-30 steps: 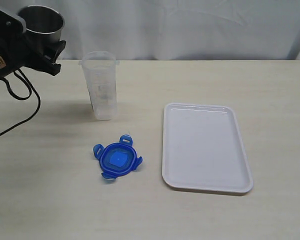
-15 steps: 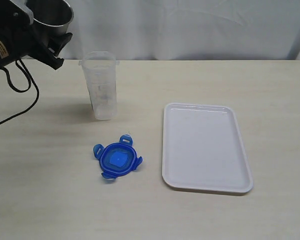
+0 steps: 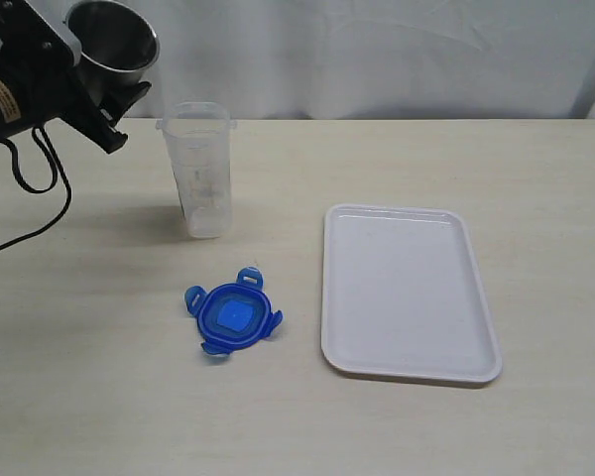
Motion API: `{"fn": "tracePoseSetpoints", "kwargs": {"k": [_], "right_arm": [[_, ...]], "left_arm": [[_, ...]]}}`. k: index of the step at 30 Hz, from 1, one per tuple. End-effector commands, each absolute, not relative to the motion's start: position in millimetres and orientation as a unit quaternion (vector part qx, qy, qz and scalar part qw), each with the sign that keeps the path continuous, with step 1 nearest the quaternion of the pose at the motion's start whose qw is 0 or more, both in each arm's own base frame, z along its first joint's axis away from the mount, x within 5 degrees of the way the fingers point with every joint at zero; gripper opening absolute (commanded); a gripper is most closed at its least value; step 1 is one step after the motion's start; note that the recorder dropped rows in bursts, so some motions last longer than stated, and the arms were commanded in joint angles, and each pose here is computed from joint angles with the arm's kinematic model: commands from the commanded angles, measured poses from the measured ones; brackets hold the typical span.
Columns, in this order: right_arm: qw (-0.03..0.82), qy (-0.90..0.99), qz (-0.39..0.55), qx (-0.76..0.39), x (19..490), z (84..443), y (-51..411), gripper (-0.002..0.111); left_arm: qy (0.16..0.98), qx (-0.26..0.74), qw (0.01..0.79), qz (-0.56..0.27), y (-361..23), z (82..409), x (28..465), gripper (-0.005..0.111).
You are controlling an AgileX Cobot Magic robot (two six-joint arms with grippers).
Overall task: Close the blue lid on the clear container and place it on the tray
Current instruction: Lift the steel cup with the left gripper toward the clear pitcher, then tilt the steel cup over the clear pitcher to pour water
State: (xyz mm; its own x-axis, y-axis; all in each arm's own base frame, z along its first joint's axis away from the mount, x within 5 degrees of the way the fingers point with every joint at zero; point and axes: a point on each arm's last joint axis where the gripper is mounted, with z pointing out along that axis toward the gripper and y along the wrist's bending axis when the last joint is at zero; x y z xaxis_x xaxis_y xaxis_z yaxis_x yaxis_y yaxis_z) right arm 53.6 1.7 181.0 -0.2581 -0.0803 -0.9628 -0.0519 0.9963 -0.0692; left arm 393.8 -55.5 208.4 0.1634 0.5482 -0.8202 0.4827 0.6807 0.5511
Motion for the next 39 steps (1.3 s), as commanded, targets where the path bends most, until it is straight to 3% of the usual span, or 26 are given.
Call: {"fn": "tracePoseSetpoints", "kwargs": {"k": [1,39], "right_arm": [[0.611,0.790,-0.013,-0.044,53,182,2,0.004],[0.611,0.790,-0.013,-0.044,53,182,2,0.004]], "left_arm": [[0.613,0.401,0.679,0.029,-58,224,395,0.000],[0.592,0.485,0.636,0.095,-69,215,393,0.000]]}}
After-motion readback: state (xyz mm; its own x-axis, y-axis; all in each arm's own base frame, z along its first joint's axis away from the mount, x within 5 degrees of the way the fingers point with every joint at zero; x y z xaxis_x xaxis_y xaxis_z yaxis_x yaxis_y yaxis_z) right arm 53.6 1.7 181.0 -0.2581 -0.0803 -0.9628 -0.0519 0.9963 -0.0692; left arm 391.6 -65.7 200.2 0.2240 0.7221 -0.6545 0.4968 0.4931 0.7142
